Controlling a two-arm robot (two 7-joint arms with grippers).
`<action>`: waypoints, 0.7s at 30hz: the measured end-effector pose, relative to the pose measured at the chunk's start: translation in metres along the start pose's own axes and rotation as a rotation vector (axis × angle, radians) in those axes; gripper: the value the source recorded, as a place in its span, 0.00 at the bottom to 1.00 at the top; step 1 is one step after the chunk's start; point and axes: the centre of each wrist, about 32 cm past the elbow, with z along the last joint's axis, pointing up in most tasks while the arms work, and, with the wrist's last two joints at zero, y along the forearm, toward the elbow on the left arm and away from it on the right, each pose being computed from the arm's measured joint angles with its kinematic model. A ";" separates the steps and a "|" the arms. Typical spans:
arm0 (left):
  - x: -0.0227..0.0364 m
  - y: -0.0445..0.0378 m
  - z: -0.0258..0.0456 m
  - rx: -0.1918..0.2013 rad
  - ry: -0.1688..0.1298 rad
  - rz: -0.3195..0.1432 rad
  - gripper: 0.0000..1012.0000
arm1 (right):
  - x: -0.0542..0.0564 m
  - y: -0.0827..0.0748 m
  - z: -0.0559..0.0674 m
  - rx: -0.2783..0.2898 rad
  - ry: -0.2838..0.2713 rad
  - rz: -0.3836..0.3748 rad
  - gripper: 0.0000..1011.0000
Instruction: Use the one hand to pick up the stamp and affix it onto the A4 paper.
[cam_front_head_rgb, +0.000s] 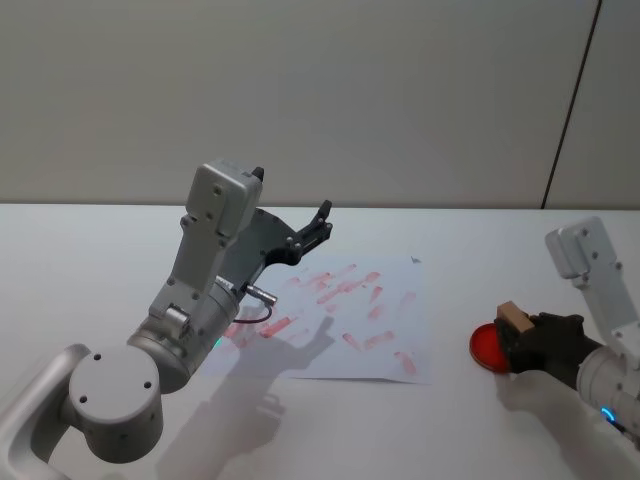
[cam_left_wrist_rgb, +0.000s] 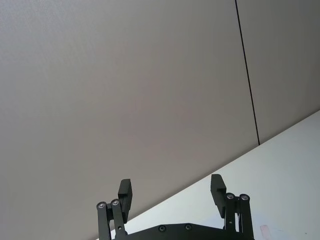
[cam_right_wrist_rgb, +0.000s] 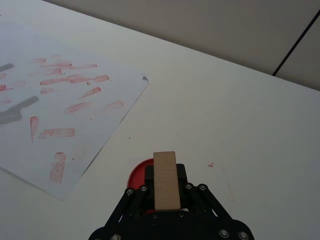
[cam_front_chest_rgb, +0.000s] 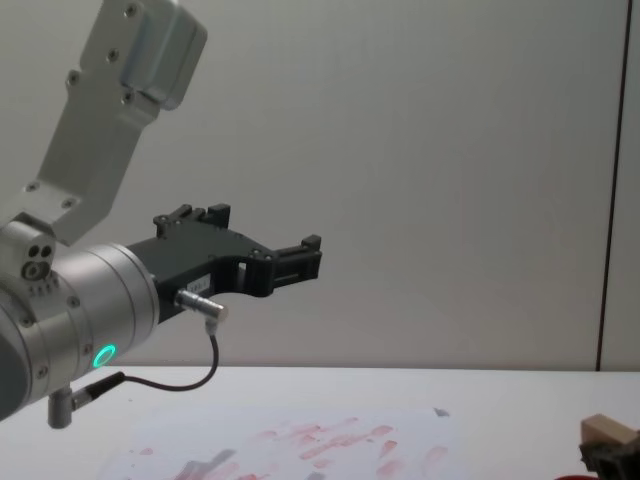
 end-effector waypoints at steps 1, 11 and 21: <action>0.0000 0.0000 0.0000 0.000 0.000 0.000 0.99 | 0.000 0.001 0.000 -0.001 -0.001 0.000 0.22; 0.0000 0.0000 0.0000 0.000 0.000 0.000 0.99 | -0.001 0.005 -0.001 -0.008 -0.009 -0.001 0.49; 0.0000 0.0000 0.0000 0.000 0.000 0.000 0.99 | -0.001 0.007 -0.001 -0.011 -0.012 -0.002 0.78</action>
